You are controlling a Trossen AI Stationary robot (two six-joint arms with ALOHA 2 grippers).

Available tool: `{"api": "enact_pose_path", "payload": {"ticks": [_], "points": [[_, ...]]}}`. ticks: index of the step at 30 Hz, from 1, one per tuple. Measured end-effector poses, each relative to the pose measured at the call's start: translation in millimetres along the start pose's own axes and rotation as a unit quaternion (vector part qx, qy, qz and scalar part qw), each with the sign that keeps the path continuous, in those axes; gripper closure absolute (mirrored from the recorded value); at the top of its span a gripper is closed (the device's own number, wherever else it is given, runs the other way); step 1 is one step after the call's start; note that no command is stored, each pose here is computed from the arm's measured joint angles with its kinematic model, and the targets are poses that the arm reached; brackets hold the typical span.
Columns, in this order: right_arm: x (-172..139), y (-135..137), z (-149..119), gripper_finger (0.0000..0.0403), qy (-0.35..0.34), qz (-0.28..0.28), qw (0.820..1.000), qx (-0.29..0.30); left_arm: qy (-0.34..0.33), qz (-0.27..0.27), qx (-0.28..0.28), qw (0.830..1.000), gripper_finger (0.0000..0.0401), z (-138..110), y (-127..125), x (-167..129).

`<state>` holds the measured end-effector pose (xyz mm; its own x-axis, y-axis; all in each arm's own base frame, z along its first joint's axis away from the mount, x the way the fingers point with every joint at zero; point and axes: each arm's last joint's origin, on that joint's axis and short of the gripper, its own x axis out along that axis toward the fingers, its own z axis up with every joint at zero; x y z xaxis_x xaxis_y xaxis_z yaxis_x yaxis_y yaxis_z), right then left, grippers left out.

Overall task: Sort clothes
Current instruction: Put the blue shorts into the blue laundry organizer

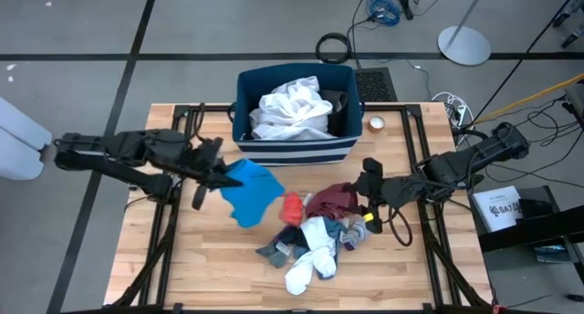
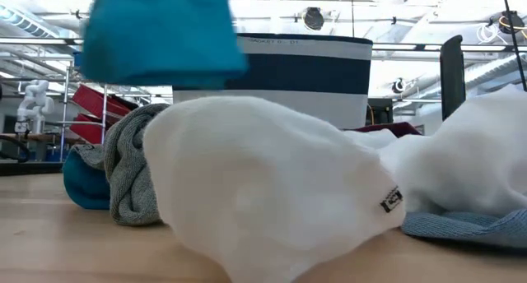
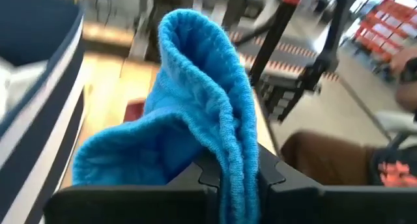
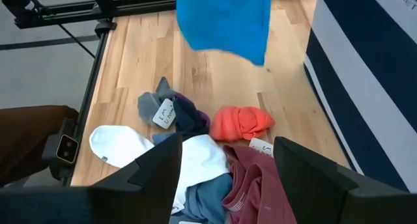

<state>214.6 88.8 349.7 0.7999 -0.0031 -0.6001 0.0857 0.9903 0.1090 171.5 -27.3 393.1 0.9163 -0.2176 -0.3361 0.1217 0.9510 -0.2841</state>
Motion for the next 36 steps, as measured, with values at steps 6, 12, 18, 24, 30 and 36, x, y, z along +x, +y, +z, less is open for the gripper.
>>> {"api": "enact_pose_path", "payload": {"ticks": [6, 12, 18, 24, 30, 36], "points": [[1.1, 0.1, -0.4, 0.0174, 0.003, -0.002, 1.000, -0.002, 0.087, 0.051, -0.018, 0.995, 0.0371, -14.5, 4.6, -11.3], [1.1, 0.1, -0.4, 0.0174, 0.003, -0.002, 1.000, -0.002, 0.158, 0.118, -0.032, 0.980, 0.0371, -29.1, 11.7, -4.2], [1.1, 0.1, -0.4, 0.0174, 0.003, -0.002, 1.000, 0.000, 0.204, 0.112, -0.017, 0.972, 0.0372, -35.7, 6.5, 19.3], [0.3, 2.2, -2.0, 0.0174, 0.006, 0.001, 1.000, 0.005, 0.274, 0.109, 0.007, 0.956, 0.0372, -53.4, -9.5, 59.2], [2.8, 15.3, -7.4, 0.0174, 0.006, -0.003, 1.000, -0.014, 0.347, 0.084, -0.018, 0.934, 0.0372, -85.2, -35.7, 111.4], [11.2, 28.4, -14.4, 0.0174, 0.011, -0.020, 0.999, -0.044, 0.332, 0.031, -0.030, 0.942, 0.0372, -104.8, -64.1, 149.4]]}}
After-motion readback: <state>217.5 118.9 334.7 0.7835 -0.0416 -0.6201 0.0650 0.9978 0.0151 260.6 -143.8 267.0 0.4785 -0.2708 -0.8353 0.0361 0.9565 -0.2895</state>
